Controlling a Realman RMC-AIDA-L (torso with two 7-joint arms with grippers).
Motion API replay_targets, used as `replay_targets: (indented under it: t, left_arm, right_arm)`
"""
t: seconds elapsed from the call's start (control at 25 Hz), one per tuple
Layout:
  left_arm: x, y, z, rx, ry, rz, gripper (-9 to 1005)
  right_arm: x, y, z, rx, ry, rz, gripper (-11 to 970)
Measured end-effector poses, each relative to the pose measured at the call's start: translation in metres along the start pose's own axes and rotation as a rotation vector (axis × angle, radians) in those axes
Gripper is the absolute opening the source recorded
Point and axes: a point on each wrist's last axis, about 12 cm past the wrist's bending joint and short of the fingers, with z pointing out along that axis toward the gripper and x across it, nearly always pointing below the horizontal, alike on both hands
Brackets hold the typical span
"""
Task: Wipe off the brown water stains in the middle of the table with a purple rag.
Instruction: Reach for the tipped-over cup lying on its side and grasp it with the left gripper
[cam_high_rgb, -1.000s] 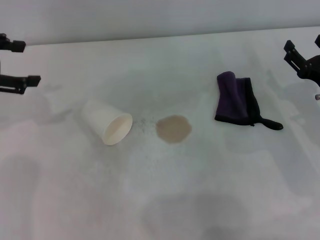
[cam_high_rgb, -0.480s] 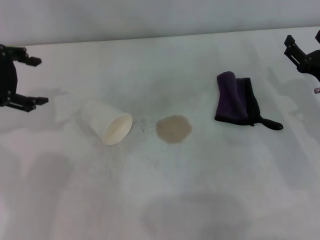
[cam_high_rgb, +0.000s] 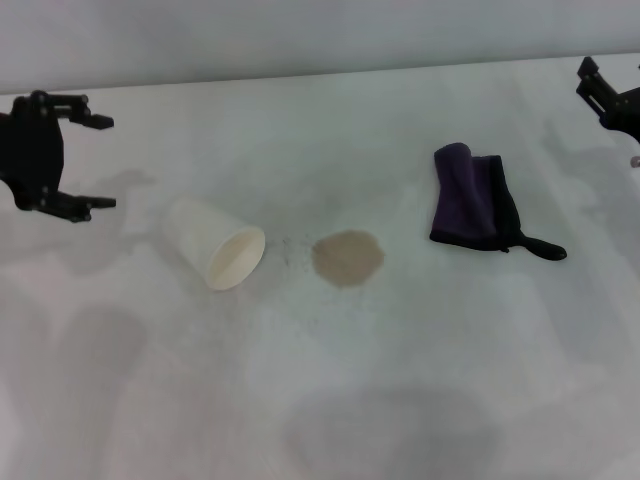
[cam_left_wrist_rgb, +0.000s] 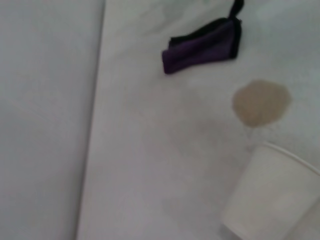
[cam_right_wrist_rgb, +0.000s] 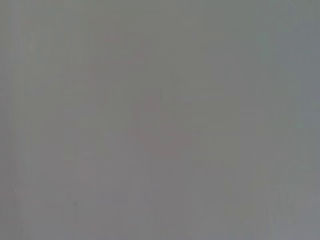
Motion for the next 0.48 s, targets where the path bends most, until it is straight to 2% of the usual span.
replay_targets:
  t: [0.2, 0.48]
  left_arm:
    - [0.005, -0.005, 0.015, 0.051, 0.055, 0.075, 875]
    - [0.005, -0.005, 0.036, 0.056, 0.061, 0.2, 874]
  right_arm:
    - [0.001, -0.007, 0.0, 0.062, 0.012, 0.031, 869]
    - [0.005, -0.011, 0.002, 0.11, 0.05, 0.052, 868]
